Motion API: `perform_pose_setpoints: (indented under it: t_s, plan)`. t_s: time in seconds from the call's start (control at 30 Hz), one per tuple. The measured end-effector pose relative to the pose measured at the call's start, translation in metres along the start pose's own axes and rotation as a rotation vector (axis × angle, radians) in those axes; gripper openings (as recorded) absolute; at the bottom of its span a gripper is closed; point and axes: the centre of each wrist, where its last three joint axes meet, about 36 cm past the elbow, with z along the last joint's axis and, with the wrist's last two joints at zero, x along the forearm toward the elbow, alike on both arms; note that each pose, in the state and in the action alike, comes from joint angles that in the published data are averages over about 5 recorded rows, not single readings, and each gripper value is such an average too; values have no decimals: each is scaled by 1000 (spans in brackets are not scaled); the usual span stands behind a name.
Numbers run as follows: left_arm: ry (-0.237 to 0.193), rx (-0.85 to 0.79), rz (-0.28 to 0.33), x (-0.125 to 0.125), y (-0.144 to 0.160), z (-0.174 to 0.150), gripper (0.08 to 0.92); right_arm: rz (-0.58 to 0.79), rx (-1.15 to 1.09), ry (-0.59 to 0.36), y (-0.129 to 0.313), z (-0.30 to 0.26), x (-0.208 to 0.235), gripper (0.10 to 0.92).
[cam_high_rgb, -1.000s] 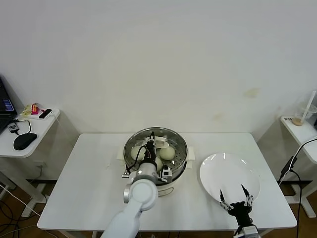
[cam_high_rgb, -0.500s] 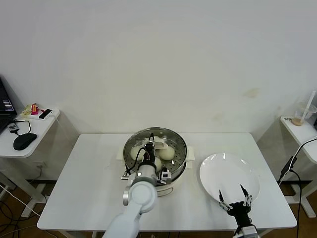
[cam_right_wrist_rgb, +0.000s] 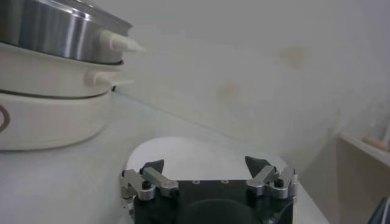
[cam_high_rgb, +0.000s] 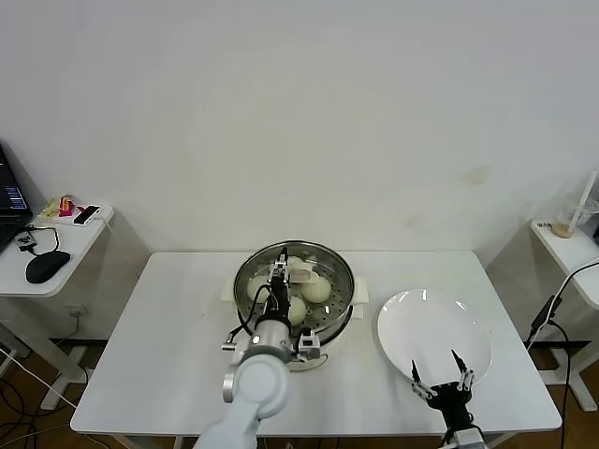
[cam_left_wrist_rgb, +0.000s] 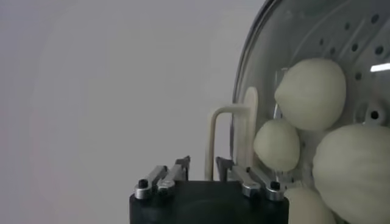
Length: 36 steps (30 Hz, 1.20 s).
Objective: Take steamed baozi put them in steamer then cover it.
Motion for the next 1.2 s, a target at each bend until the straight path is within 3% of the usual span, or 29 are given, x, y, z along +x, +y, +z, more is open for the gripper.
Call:
perform_pose_setpoints:
  t_s: [0.27, 0.37, 0.53, 0.7, 0.9, 1.2]
  plan:
    - [-49, 82, -31, 41, 13, 14, 786, -3, 3, 2, -3, 3, 1, 823]
    - [-66, 153, -38, 63, 19, 23, 817, -3, 2, -1, -5, 4, 3, 823]
    - [-72, 340, -44, 101, 25, 43, 823, -8, -9, -20, -12, 3, 6, 823]
    - [-45, 583, -40, 132, 19, 77, 823, -20, -33, -38, -16, 1, 8, 823]
    - [12, 897, -43, 156, 5, 116, 823, -38, -63, -47, -15, -2, 11, 823]
    - [19, 1288, -67, 186, -17, 148, 823, -48, -135, -34, -19, -12, 25, 823]
